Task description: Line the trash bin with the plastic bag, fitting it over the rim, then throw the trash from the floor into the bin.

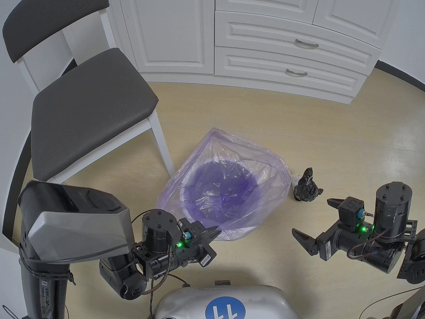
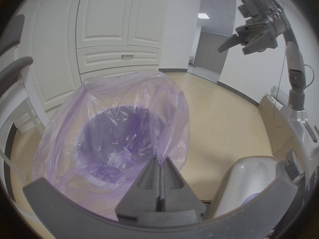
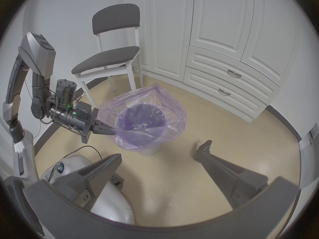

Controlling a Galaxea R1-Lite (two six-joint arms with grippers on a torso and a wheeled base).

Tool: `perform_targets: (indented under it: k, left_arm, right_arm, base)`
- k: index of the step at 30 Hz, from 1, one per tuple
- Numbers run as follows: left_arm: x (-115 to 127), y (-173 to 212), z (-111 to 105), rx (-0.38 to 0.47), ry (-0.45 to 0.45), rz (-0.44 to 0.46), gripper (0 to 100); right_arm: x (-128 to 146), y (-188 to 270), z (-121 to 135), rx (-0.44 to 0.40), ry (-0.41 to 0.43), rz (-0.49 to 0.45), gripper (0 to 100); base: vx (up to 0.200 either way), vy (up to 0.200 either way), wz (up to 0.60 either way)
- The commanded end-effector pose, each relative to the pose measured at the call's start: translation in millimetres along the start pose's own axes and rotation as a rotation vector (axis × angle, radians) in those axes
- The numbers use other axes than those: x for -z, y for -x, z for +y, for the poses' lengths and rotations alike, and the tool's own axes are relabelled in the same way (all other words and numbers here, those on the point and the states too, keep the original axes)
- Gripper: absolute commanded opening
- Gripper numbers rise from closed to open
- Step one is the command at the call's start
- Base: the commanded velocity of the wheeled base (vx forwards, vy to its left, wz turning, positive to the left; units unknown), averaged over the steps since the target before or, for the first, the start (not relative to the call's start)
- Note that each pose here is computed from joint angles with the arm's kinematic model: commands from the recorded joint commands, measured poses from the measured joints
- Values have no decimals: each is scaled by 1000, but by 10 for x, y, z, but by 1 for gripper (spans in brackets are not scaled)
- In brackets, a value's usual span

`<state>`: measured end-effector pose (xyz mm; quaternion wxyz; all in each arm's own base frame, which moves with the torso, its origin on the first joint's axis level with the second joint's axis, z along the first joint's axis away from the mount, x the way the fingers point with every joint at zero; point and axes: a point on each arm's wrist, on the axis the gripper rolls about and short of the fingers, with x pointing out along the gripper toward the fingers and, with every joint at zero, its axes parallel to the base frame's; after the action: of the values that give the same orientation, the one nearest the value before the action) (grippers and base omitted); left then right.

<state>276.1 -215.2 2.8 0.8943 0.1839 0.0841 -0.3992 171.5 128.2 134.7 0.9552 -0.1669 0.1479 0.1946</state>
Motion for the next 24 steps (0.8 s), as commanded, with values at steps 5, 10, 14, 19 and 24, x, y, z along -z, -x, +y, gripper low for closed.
perform_targets:
  k: [5, 10, 14, 19, 24]
  left_arm:
    - [-150, 173, -85, 18, -21, -21, 0]
    - [-158, 209, -140, 37, -33, -17, 0]
    - [-138, 195, -161, 43, -32, -11, 0]
    - [-43, 143, -267, 76, -35, 19, 0]
    - [246, -56, -413, 104, -38, 59, 0]
  right_arm:
    - [-1, 9, 7, 1, 3, -2, 100]
    - [23, 4, 12, 2, 8, 9, 100]
    - [27, 5, 12, 2, 8, 10, 100]
    - [54, -5, 20, 0, 16, 23, 100]
    - [78, -10, 26, -2, 30, 33, 100]
  base:
    - [0, 0, 0]
    - [0, 0, 0]
    - [0, 0, 0]
    - [0, 0, 0]
    - [0, 0, 0]
